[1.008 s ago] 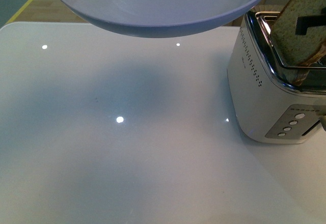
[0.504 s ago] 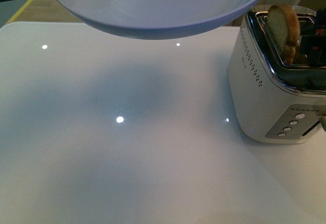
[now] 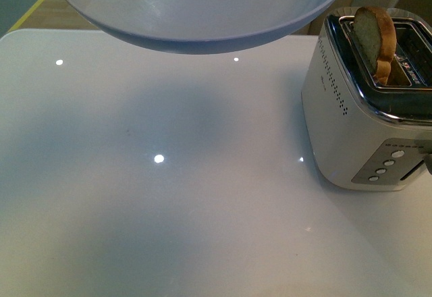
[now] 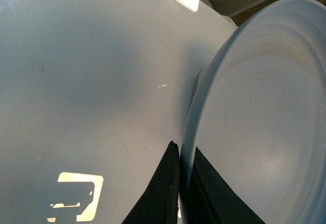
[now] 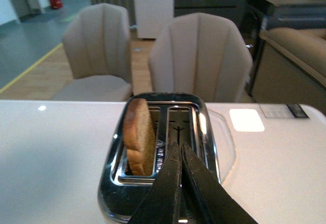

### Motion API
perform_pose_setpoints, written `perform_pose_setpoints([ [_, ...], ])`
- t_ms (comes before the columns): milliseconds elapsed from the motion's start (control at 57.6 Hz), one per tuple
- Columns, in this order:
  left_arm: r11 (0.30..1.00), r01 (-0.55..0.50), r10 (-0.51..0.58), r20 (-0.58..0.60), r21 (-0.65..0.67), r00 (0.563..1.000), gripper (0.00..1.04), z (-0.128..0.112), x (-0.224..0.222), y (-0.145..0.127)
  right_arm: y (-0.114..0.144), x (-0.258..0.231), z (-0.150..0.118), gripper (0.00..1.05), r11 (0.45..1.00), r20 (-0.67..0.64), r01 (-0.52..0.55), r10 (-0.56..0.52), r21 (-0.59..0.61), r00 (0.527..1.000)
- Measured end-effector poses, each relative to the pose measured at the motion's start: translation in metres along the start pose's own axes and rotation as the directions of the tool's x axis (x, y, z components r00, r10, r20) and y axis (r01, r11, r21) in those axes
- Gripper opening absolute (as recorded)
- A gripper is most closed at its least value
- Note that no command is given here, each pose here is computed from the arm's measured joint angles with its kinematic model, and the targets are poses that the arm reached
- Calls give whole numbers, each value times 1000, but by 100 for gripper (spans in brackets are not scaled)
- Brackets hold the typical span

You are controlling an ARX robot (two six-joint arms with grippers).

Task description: Left arm holds plate, right arm toasts bread

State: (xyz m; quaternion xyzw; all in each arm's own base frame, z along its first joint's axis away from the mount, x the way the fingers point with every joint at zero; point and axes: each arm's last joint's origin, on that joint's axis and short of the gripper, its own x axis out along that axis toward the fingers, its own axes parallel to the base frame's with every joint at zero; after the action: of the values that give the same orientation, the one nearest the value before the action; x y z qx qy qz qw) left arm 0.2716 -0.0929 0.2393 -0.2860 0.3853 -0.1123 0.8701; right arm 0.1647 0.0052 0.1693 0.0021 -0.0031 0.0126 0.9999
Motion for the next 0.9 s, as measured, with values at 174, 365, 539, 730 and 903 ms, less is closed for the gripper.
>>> perform_pose_setpoints([
  [174,1000,-5,5,-4,0,1000,3,-1,0,2,-4,-12,-8,2,1000,-28,24,-24,-1,999],
  [365,1000,-8,8,-8,5,1000,3,-2,0,2,-4,-21,-4,2,1000,-13,24,-24,-1,1000],
  [539,1000,-9,9,-7,5,1000,3,-1,0,2,-4,-29,0,2,1000,-1,24,-24,-1,1000],
  [730,1000,-11,11,-10,7,1000,3,-2,0,3,-4,-38,3,2,1000,12,24,-24,-1,1000],
  [903,1000,-11,11,-10,7,1000,3,-2,0,3,-4,-44,3,2,1000,11,24,-24,-1,1000],
])
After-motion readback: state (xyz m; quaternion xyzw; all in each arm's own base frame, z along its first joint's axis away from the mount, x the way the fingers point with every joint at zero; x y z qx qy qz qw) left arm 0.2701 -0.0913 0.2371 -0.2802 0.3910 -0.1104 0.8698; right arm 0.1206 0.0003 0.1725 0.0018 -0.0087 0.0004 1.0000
